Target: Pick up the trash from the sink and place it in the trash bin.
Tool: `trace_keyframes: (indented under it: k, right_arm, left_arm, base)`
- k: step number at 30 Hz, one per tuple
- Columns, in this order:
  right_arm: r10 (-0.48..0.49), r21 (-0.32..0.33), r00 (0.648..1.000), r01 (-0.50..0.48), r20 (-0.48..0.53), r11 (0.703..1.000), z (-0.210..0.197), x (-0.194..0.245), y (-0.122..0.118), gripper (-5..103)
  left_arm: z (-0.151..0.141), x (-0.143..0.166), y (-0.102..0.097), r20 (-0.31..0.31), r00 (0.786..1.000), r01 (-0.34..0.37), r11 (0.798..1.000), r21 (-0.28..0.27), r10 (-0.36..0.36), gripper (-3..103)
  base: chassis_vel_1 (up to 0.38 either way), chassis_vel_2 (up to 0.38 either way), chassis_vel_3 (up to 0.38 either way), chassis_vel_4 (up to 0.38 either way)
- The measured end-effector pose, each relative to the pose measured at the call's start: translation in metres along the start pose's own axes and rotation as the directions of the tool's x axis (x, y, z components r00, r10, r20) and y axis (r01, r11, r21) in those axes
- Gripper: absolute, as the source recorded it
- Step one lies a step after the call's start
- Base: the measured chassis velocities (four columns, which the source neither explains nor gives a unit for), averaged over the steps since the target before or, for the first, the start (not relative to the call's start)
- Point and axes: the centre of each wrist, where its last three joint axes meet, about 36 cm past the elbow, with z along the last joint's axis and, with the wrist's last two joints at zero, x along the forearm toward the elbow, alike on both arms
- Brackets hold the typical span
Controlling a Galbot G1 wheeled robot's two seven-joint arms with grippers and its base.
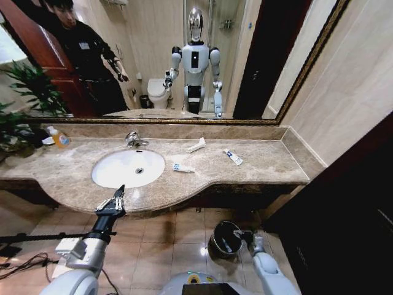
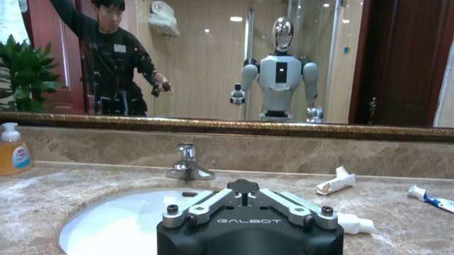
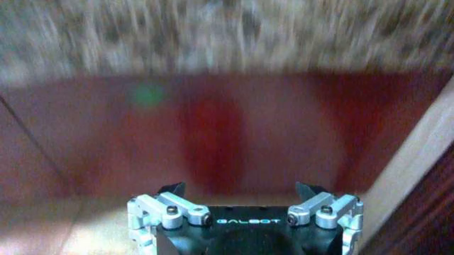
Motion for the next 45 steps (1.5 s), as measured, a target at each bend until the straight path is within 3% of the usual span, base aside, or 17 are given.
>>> trace_keyframes:
  k: [10, 13, 19, 24, 27, 33, 35, 36, 38, 41, 45]
  right_arm:
    - [-0.04, -0.023, 0.978, 0.046, 0.203, 0.999, -0.08, 0.06, 0.029, 100]
    - [-0.037, -0.031, 0.955, 0.049, 0.295, 0.998, -0.129, 0.085, 0.053, 100]
    - [-0.044, -0.041, 0.933, 0.063, 0.357, 0.997, -0.179, 0.103, 0.074, 100]
    - [-0.143, 0.004, 0.905, 0.154, 0.402, 0.988, -0.202, 0.097, 0.082, 100]
    - [-0.273, 0.1, 0.87, 0.255, 0.41, 0.962, -0.214, 0.078, 0.077, 100]
    - [-0.397, 0.205, 0.826, 0.342, 0.401, 0.917, -0.233, 0.045, 0.071, 100]
    - [-0.466, 0.26, 0.796, 0.391, 0.386, 0.883, -0.247, 0.03, 0.07, 100]
    - [-0.466, 0.26, 0.796, 0.391, 0.386, 0.883, -0.247, 0.03, 0.07, 100]
    - [-0.528, 0.302, 0.768, 0.439, 0.362, 0.846, -0.263, 0.015, 0.075, 100]
    - [-0.567, 0.323, 0.751, 0.472, 0.339, 0.82, -0.273, 0.001, 0.084, 100]
    - [-0.64, 0.361, 0.717, 0.54, 0.275, 0.76, -0.286, -0.026, 0.099, 100]
  left_arm:
    - [0.0, 0.0, 0.0, 0.0, 1.0, 0.0, 1.0, 0.0, 0.0, 0]
    - [0.0, 0.0, 0.0, 0.0, 1.0, 0.0, 1.0, 0.0, 0.0, 0]
    - [0.0, 0.0, 0.0, 0.0, 1.0, 0.0, 1.0, 0.0, 0.0, 0]
    - [0.0, 0.0, 0.0, 0.0, 1.0, 0.0, 1.0, 0.0, 0.0, 0]
    - [0.0, 0.0, 0.0, 0.0, 1.0, 0.0, 1.0, 0.0, 0.0, 0]
    - [0.0, 0.0, 0.0, 0.0, 1.0, 0.0, 1.0, 0.0, 0.0, 0]
    - [0.0, 0.0, 0.0, 0.0, 1.0, 0.0, 1.0, 0.0, 0.0, 0]
    - [0.0, 0.0, 0.0, 0.0, 1.0, 0.0, 1.0, 0.0, 0.0, 0]
    - [0.0, 0.0, 0.0, 0.0, 1.0, 0.0, 1.0, 0.0, 0.0, 0]
    - [0.0, 0.0, 0.0, 0.0, 1.0, 0.0, 1.0, 0.0, 0.0, 0]
    - [0.0, 0.0, 0.0, 0.0, 1.0, 0.0, 1.0, 0.0, 0.0, 0]
  base:
    - [0.0, 0.0, 0.0, 0.0]
    - [0.0, 0.0, 0.0, 0.0]
    - [0.0, 0.0, 0.0, 0.0]
    - [0.0, 0.0, 0.0, 0.0]
    - [0.0, 0.0, 0.0, 0.0]
    - [0.0, 0.0, 0.0, 0.0]
    - [0.0, 0.0, 0.0, 0.0]
    - [0.0, 0.0, 0.0, 0.0]
    - [0.0, 0.0, 0.0, 0.0]
    - [0.0, 0.0, 0.0, 0.0]
    - [0.0, 0.0, 0.0, 0.0]
